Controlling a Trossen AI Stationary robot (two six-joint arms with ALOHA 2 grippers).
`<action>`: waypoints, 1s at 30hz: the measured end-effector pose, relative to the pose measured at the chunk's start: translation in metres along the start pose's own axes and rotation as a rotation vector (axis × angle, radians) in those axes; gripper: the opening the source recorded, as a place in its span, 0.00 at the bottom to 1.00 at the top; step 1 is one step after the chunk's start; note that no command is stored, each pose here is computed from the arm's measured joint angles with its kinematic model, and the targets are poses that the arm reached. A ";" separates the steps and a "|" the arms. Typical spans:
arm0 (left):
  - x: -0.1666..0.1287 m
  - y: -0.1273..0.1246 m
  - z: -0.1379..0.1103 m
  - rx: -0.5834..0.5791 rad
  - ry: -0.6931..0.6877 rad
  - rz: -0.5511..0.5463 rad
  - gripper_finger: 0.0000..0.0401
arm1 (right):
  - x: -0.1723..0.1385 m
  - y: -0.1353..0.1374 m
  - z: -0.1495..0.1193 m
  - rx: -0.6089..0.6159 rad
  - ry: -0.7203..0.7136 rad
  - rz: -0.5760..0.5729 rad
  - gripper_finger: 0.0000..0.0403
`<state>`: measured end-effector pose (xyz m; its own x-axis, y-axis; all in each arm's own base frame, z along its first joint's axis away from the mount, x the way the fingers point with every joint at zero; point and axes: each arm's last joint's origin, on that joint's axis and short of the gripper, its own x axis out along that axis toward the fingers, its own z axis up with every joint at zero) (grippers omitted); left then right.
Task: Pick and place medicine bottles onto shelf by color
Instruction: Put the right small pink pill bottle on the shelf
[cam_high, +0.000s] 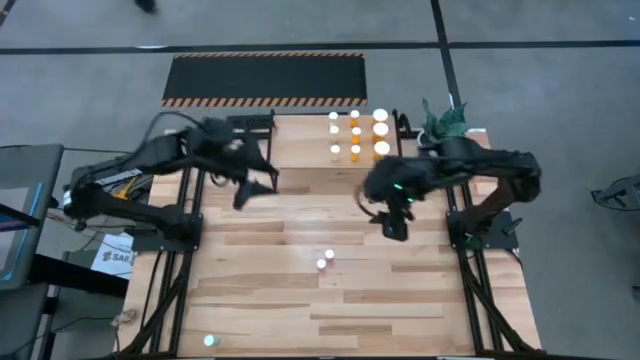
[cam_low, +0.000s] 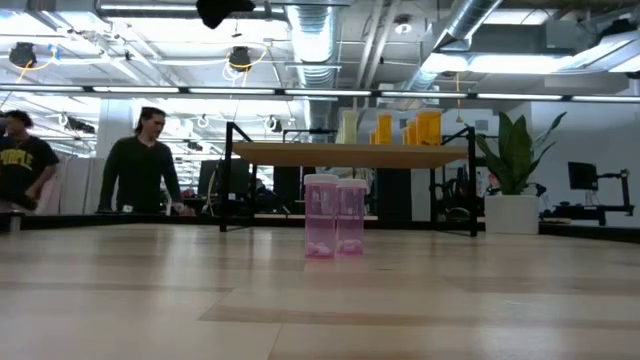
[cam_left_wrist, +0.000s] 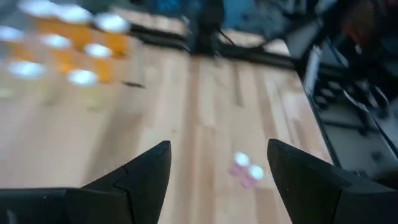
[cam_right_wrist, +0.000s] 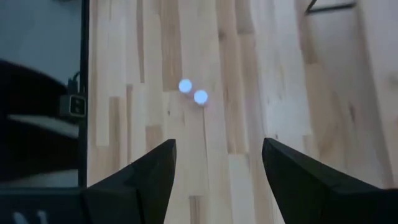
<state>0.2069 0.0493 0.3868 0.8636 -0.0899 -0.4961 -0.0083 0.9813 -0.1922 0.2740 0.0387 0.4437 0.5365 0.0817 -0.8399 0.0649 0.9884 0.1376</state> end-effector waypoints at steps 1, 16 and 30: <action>0.009 -0.005 0.000 0.006 0.021 -0.010 0.63 | -0.006 0.005 -0.005 -0.001 -0.024 -0.020 0.65; 0.159 -0.081 -0.037 -0.289 0.261 0.030 0.63 | 0.013 0.024 -0.150 0.055 -0.239 0.164 0.65; 0.241 -0.104 -0.065 -0.277 0.360 0.207 0.63 | 0.030 0.030 -0.184 -0.029 -0.258 0.267 0.65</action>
<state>0.3829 -0.0853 0.2324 0.6009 0.0015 -0.7993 -0.3370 0.9072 -0.2517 0.1373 0.0945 0.3267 0.7262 0.3054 -0.6159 -0.1274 0.9402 0.3160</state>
